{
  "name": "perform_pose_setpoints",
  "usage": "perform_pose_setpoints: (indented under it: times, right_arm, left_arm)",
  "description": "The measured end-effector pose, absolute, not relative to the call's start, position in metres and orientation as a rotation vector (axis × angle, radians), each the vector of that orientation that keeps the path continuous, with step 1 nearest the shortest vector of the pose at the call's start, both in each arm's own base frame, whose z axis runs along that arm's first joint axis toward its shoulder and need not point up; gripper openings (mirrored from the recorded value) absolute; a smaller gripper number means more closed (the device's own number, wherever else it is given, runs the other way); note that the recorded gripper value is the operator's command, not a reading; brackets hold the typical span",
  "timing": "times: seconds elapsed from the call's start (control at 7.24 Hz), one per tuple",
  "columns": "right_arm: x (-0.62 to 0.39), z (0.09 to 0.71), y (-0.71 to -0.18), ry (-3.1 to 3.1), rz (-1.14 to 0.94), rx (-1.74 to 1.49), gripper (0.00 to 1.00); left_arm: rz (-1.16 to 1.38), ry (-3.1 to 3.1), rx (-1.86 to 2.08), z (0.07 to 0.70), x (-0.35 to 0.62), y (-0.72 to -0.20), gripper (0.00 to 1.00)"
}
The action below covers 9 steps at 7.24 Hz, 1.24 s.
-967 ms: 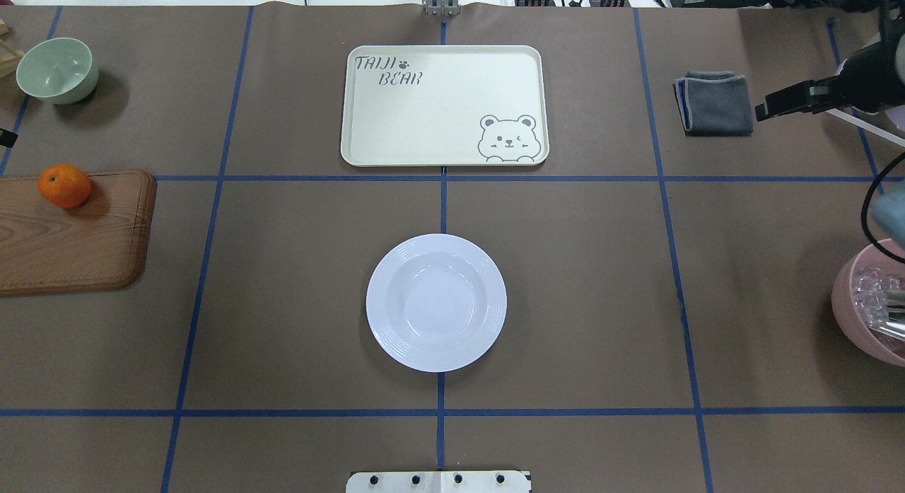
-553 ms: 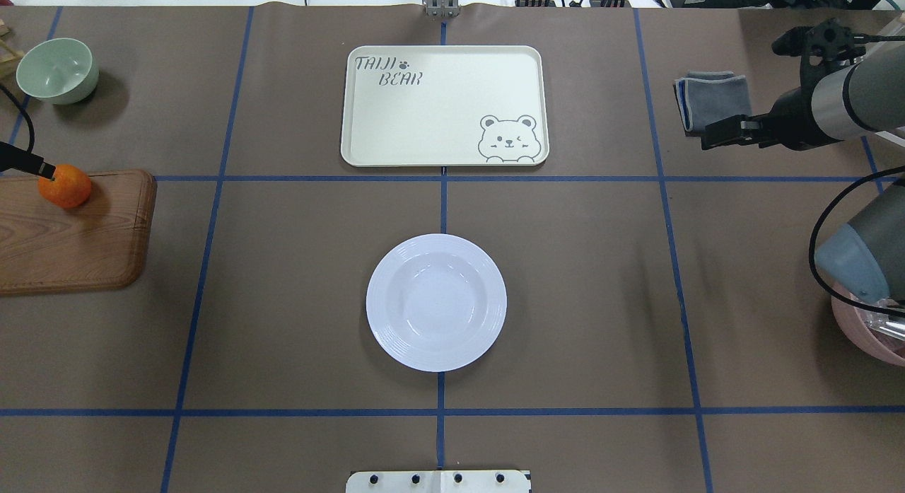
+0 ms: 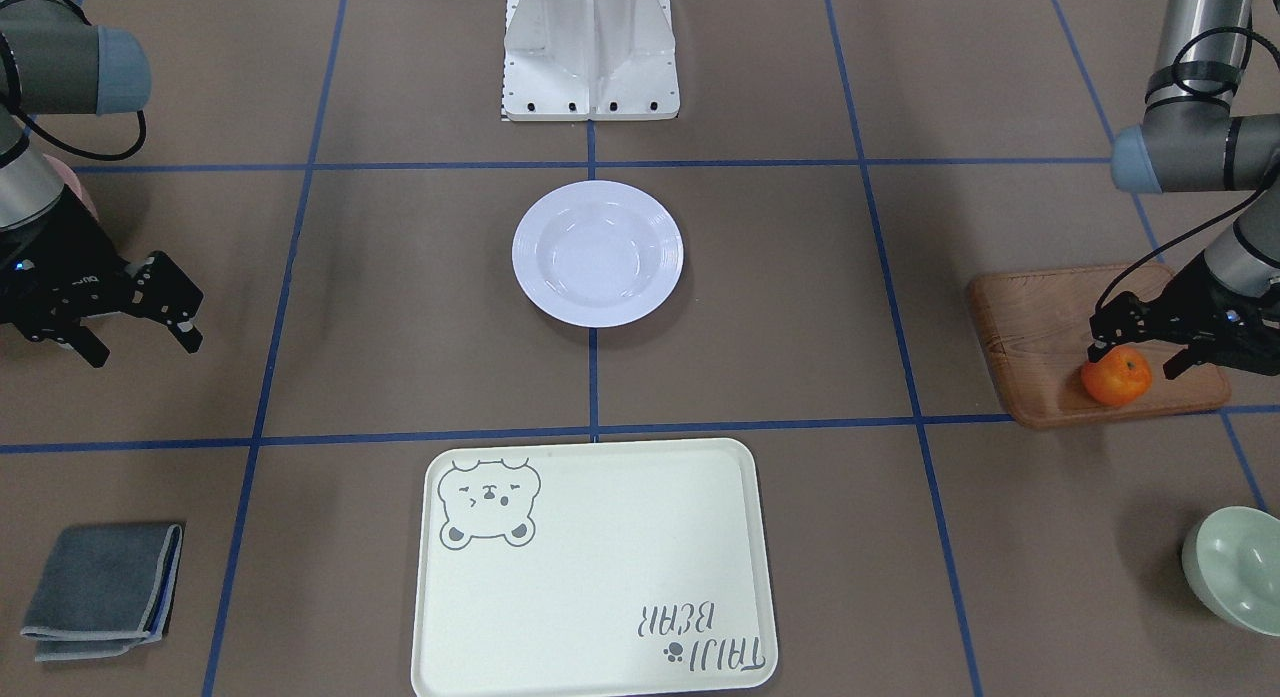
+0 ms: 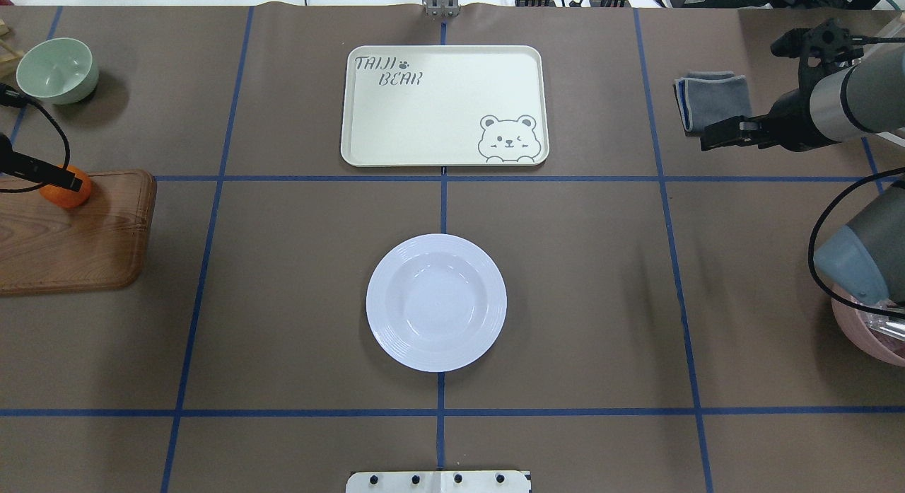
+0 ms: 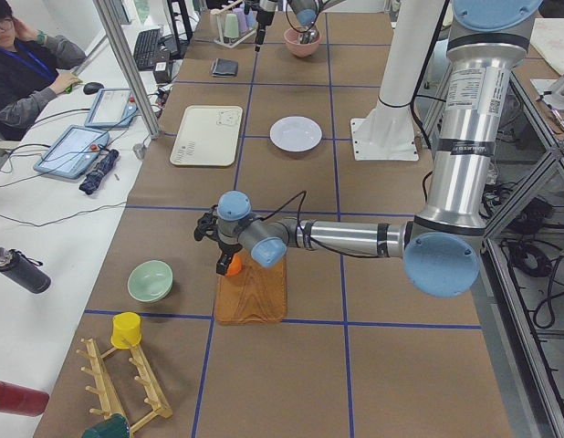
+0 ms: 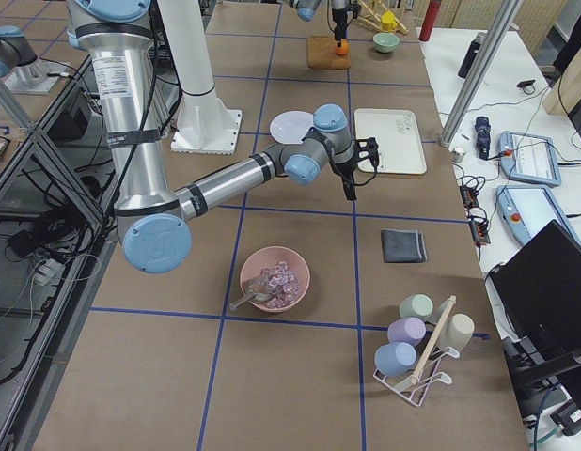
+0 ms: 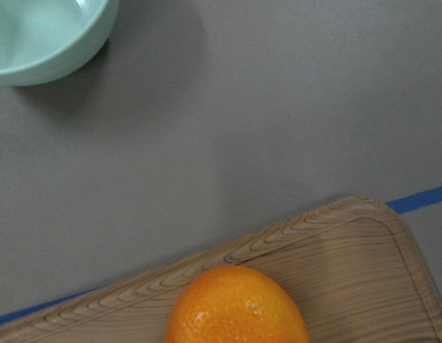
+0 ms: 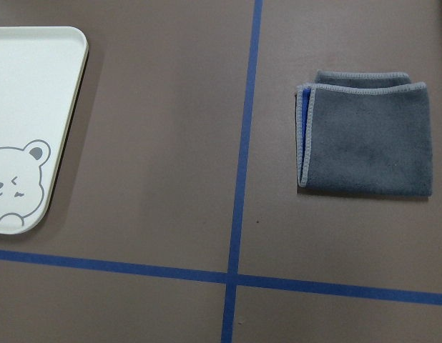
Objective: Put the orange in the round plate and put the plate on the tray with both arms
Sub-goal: 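Reach the left gripper to the orange on the wooden tray and grasp it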
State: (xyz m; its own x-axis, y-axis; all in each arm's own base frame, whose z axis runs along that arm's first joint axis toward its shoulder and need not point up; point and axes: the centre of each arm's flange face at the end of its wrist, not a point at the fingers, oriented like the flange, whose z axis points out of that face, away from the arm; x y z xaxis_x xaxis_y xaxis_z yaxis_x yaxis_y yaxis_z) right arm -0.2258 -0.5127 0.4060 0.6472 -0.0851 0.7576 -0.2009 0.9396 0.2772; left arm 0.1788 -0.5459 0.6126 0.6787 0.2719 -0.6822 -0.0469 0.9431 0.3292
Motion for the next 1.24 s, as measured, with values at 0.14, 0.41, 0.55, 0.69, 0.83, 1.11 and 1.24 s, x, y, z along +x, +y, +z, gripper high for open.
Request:
perform_pose_setpoints:
  times: [0.14, 0.41, 0.55, 0.69, 0.83, 1.11, 1.24]
  right_arm:
    - [-0.226, 0.407, -0.513, -0.867, 0.069, 0.355, 1.0]
    - [-0.226, 0.409, -0.514, -0.863, 0.071, 0.354, 1.0]
    - [-0.226, 0.409, -0.514, -0.862, 0.072, 0.353, 1.0]
    - [-0.226, 0.41, -0.514, -0.861, 0.072, 0.353, 1.0]
    - [-0.226, 0.41, -0.514, -0.861, 0.072, 0.353, 1.0]
    - [-0.226, 0.41, -0.514, -0.862, 0.071, 0.353, 1.0]
    - [-0.226, 0.409, -0.514, -0.863, 0.071, 0.354, 1.0]
  left_arm:
    - [0.183, 0.804, 0.293, 0.615, 0.183, -0.549, 0.97]
    - [0.195, 0.8, 0.288, 0.616, 0.193, -0.551, 0.56]
    - [0.198, 0.792, 0.29, 0.617, 0.197, -0.551, 0.21]
    - [0.201, 0.787, 0.292, 0.618, 0.198, -0.551, 0.0]
    - [0.207, 0.789, 0.298, 0.616, 0.198, -0.55, 0.0]
    - [0.216, 0.826, 0.329, 0.587, 0.198, -0.555, 0.0]
    - [0.184, 0.863, 0.342, 0.556, 0.204, -0.565, 0.0]
